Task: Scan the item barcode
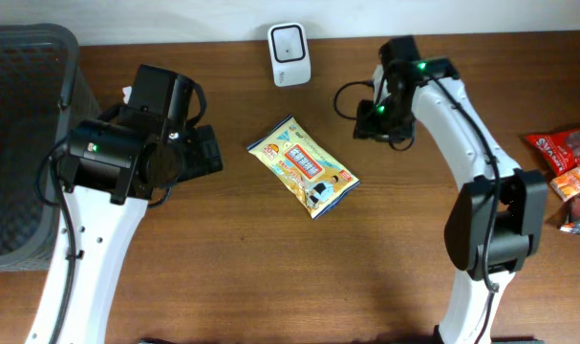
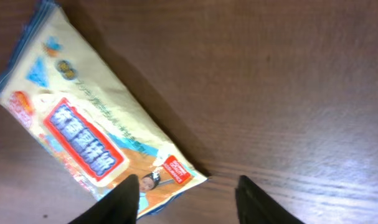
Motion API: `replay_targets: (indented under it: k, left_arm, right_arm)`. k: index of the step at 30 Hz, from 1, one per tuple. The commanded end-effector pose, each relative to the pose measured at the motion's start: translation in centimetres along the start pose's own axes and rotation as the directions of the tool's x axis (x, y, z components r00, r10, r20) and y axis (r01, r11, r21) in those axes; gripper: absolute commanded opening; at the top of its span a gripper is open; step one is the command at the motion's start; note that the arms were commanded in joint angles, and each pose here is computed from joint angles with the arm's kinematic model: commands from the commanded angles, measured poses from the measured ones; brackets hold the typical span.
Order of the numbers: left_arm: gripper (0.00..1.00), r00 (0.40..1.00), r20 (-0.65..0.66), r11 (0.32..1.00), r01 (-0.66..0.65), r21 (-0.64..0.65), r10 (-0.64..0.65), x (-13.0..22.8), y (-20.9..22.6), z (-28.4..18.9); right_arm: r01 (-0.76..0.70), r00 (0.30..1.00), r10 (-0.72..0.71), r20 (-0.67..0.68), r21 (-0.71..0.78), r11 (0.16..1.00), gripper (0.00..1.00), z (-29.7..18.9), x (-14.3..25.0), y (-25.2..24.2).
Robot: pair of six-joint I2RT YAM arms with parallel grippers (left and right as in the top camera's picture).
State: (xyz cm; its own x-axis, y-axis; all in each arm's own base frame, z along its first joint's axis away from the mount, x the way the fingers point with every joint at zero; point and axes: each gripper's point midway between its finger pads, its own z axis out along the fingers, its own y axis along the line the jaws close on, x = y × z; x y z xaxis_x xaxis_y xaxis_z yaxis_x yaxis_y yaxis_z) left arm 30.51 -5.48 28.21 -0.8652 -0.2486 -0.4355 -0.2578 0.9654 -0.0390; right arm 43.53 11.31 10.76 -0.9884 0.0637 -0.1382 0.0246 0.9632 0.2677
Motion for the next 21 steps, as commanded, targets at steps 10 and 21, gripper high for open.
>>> replay_targets:
  k: [10,21]
  left_arm:
    - [0.99,1.000,0.011,1.000,-0.006,0.005,0.006,-0.1,0.0,-0.3]
    - [0.99,1.000,0.011,1.000,-0.006,0.005,0.006,-0.1,0.0,-0.3]
  right_arm:
    - [-0.044,0.985,0.059,-0.160,0.098,0.994,0.75,9.1,9.5,9.3]
    - [-0.025,0.999,0.029,-0.041,0.098,0.995,0.82,2.9,2.1,4.8]
